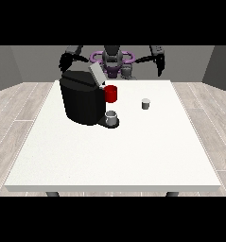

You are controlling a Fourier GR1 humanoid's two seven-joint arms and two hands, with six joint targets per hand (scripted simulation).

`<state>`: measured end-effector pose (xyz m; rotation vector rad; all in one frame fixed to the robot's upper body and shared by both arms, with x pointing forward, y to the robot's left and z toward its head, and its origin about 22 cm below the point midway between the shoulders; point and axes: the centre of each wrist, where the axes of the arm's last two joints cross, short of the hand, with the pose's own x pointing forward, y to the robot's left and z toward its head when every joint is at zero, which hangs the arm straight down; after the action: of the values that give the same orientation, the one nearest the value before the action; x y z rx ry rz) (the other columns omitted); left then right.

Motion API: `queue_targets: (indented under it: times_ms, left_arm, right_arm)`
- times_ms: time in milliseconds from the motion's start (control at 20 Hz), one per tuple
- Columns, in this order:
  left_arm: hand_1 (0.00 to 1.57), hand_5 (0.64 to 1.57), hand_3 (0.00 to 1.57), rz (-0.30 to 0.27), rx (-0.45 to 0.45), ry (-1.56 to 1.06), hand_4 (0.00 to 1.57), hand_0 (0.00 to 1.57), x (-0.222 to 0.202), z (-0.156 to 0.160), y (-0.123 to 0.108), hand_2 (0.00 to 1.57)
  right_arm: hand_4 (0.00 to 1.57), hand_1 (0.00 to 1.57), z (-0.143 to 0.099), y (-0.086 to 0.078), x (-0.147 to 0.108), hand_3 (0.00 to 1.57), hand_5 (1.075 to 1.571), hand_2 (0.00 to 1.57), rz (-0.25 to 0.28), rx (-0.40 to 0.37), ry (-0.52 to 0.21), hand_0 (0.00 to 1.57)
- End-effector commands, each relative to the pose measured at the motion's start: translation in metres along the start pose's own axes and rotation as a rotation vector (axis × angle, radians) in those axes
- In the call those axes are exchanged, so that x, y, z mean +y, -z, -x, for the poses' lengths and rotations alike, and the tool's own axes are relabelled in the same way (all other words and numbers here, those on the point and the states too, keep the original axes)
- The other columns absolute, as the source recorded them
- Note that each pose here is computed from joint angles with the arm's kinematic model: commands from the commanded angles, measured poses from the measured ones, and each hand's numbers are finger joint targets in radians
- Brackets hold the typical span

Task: Insert the coffee pod into the coffee machine and close the lid

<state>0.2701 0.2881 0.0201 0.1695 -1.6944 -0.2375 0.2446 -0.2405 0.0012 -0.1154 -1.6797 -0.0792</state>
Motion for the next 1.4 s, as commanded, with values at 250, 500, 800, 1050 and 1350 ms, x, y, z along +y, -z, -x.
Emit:
queue_targets:
  times_ms: [250,500,800,1050,1350]
  left_arm:
    - [0.00,1.571,0.00,-0.013,0.104,0.054,0.00,0.00,0.058,-0.004,0.049,0.00]
    - [0.00,1.571,0.00,-0.026,0.190,0.100,0.00,0.00,0.055,0.012,0.060,0.00]
    - [0.00,1.571,0.00,-0.016,0.229,0.127,0.00,0.00,0.056,0.024,0.074,0.00]
    - [0.00,1.571,0.00,0.023,0.206,0.238,0.00,0.00,0.053,0.002,0.097,0.00]
    - [0.10,1.571,0.00,0.088,0.267,0.322,0.00,0.10,0.029,0.028,0.088,0.50]
  right_arm:
    - [0.19,0.00,-0.032,0.016,0.025,0.00,1.571,0.00,-0.061,-0.080,0.024,0.00]
    - [0.28,0.00,-0.023,0.008,0.033,0.00,1.571,0.00,-0.070,-0.079,0.058,0.00]
    - [0.34,0.00,-0.030,0.013,0.049,0.00,1.571,0.00,-0.095,-0.092,0.035,0.00]
    - [0.37,0.00,-0.035,0.050,0.016,0.00,1.571,0.00,-0.064,-0.061,0.026,0.00]
    - [0.42,0.00,-0.011,0.041,0.027,0.00,1.571,0.00,-0.027,0.003,-0.034,0.00]
